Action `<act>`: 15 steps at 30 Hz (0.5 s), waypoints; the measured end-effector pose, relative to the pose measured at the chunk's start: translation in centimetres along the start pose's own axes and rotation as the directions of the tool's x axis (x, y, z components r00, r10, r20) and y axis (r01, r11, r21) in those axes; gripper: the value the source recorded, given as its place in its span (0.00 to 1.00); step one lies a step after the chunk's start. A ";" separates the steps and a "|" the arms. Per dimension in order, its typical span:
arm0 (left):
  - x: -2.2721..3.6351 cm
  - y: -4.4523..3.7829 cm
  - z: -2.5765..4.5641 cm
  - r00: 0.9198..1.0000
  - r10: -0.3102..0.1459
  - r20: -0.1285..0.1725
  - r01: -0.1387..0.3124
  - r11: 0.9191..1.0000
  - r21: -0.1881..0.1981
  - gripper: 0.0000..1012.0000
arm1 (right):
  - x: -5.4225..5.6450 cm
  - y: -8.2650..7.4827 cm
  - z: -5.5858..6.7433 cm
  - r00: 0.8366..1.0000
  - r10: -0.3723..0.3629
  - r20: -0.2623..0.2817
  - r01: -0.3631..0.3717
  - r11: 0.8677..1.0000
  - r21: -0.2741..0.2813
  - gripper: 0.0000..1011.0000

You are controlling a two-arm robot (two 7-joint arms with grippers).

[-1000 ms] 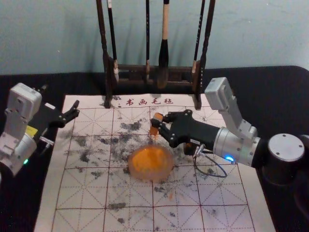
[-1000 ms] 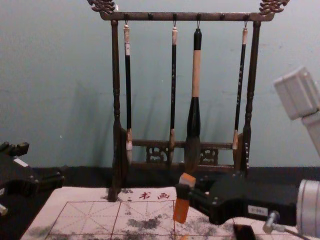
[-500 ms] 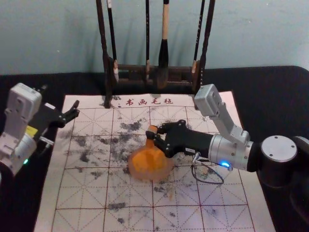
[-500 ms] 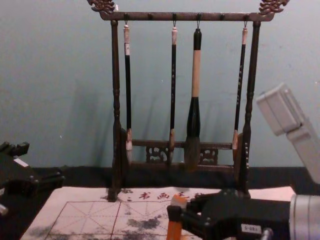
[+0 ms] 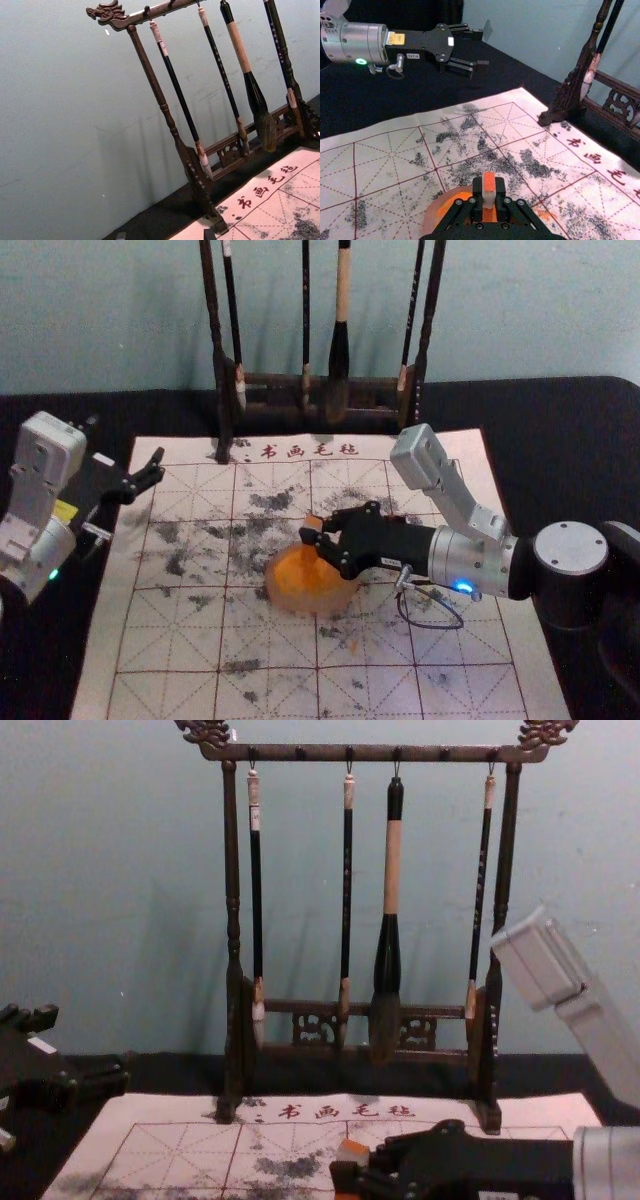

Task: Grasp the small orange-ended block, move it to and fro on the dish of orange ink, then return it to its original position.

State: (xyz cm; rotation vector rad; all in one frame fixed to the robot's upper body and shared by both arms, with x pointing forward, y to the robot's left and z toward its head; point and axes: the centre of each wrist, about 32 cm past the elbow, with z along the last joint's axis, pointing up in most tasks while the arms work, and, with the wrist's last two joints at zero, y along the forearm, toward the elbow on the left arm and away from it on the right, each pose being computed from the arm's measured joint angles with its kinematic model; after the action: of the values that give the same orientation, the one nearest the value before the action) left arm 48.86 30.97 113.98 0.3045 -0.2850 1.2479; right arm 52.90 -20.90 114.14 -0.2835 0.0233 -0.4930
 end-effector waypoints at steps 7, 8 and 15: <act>0.00 0.00 0.00 1.000 0.000 0.000 0.000 1.000 0.000 0.99 | 0.0 0.1 0.0 1.000 -0.006 -0.001 0.006 1.000 -0.005 0.13; 0.00 0.00 0.00 1.000 0.000 0.000 0.000 1.000 0.000 0.99 | 0.0 0.1 0.0 1.000 -0.010 -0.001 0.010 1.000 -0.005 0.13; 0.00 0.00 0.00 1.000 0.000 0.000 0.000 1.000 0.000 0.99 | -0.1 0.0 0.0 1.000 -0.020 0.003 0.021 1.000 -0.006 0.13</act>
State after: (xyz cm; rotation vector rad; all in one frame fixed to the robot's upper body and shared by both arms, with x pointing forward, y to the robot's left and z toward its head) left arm 48.86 30.97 113.98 0.3044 -0.2850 1.2480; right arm 52.82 -20.89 114.17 -0.2903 0.0185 -0.5128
